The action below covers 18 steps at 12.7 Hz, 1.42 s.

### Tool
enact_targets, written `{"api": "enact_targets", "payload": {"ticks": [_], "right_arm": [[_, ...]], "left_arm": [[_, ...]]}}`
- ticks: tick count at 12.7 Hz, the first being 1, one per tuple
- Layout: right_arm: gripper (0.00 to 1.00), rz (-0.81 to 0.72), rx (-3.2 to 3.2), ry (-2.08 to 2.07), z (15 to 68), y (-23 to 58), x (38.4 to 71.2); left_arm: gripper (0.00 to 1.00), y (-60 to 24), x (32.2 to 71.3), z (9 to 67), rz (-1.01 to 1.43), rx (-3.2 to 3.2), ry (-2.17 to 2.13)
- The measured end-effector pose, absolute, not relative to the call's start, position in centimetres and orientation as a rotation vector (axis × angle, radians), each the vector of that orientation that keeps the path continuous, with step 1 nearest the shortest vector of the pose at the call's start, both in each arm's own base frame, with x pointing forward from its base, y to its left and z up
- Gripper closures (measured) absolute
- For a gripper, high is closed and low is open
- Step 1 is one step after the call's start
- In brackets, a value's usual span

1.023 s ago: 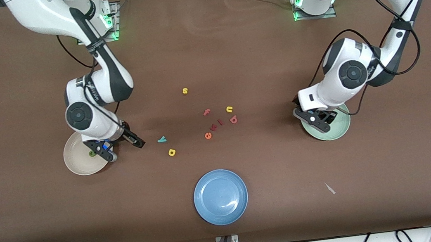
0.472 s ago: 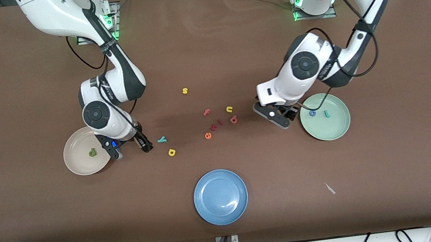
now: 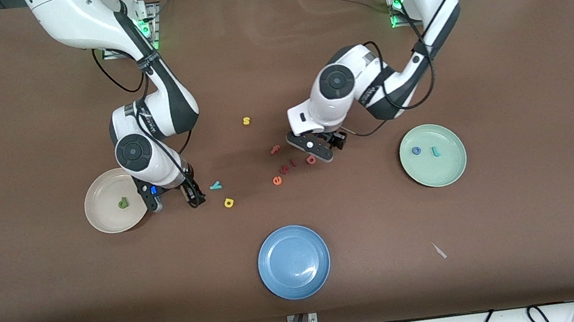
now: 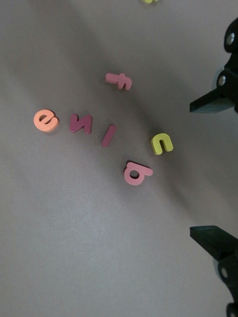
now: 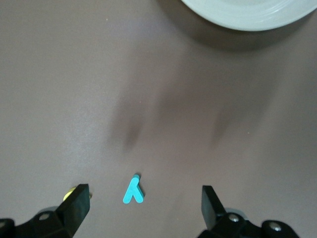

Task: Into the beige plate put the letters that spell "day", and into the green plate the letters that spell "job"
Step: 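Move the right gripper to the cyan y while the left gripper reaches pink letters, then lower the left gripper onto the red q among the pink letters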

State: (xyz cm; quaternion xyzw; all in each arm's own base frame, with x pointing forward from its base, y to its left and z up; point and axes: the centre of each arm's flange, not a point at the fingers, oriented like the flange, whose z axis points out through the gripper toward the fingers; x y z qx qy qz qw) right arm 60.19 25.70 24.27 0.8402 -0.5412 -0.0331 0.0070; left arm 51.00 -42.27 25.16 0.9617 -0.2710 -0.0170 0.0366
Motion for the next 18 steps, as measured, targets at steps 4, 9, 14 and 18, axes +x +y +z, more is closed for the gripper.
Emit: {"api": "enact_targets", "payload": {"ticks": [4,9,14,18], "right_arm": [[0.00,-0.105,2.623,-1.694,24.0,26.0,60.1],[0.00,-0.101,2.552,-1.793,23.7,26.7,60.1],[0.00,-0.100,2.437,-1.929,23.1,27.4,59.9],[0.00,-0.100,2.361,-2.012,22.9,27.3,59.9]], "left_arm": [[0.04,-42.5,52.0,24.6,0.014,2.959,-0.790],[0.25,-46.1,52.0,23.1,0.045,2.953,-0.827],[0.29,-45.6,52.1,19.8,0.085,3.024,-0.967],[0.43,-45.2,52.2,18.9,0.067,3.031,-0.962]]}}
